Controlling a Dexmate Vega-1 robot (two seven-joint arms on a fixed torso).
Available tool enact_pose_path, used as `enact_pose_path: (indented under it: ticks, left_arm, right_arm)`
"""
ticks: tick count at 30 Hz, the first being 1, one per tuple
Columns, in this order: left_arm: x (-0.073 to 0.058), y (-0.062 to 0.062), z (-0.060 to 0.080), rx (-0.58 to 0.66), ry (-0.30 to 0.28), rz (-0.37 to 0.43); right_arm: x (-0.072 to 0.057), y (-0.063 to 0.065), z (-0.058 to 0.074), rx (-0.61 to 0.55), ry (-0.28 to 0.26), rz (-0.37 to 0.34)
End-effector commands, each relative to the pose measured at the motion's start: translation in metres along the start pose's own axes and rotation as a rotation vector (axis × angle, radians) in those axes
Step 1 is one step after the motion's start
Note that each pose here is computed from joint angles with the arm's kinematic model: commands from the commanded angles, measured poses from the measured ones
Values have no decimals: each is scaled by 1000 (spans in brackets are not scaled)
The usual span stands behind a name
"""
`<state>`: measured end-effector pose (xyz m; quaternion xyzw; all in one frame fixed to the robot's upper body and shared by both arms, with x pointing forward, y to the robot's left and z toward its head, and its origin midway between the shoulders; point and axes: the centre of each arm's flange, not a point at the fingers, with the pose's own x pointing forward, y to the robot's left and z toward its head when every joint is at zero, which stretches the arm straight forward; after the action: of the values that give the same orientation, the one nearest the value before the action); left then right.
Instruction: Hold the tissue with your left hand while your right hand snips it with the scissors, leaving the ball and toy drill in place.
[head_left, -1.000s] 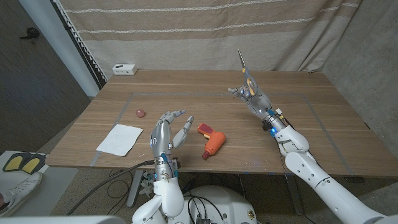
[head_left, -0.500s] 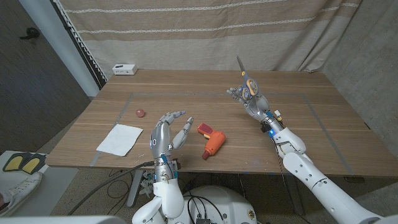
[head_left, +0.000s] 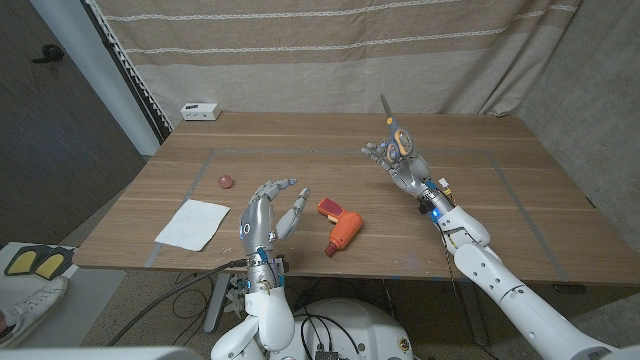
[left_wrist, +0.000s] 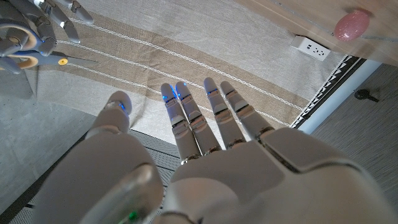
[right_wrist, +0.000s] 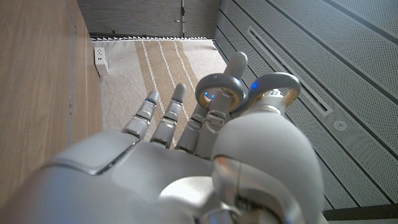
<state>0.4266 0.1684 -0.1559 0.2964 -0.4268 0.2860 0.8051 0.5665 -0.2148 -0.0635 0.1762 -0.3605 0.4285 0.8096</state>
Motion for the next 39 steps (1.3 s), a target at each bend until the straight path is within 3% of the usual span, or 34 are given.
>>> enact_pose_path:
  ticks: [1,13,39]
  left_arm:
    - [-1,0,-1,0,3,-2]
    - [-2,0,1,3,-1,-2]
    - [-3,2,3,1,-6,1]
  right_arm:
    - [3,0,-3,-33,69,107]
    - [7,5,-6,-52,101,187]
    - [6,8,-1,-39,87,172]
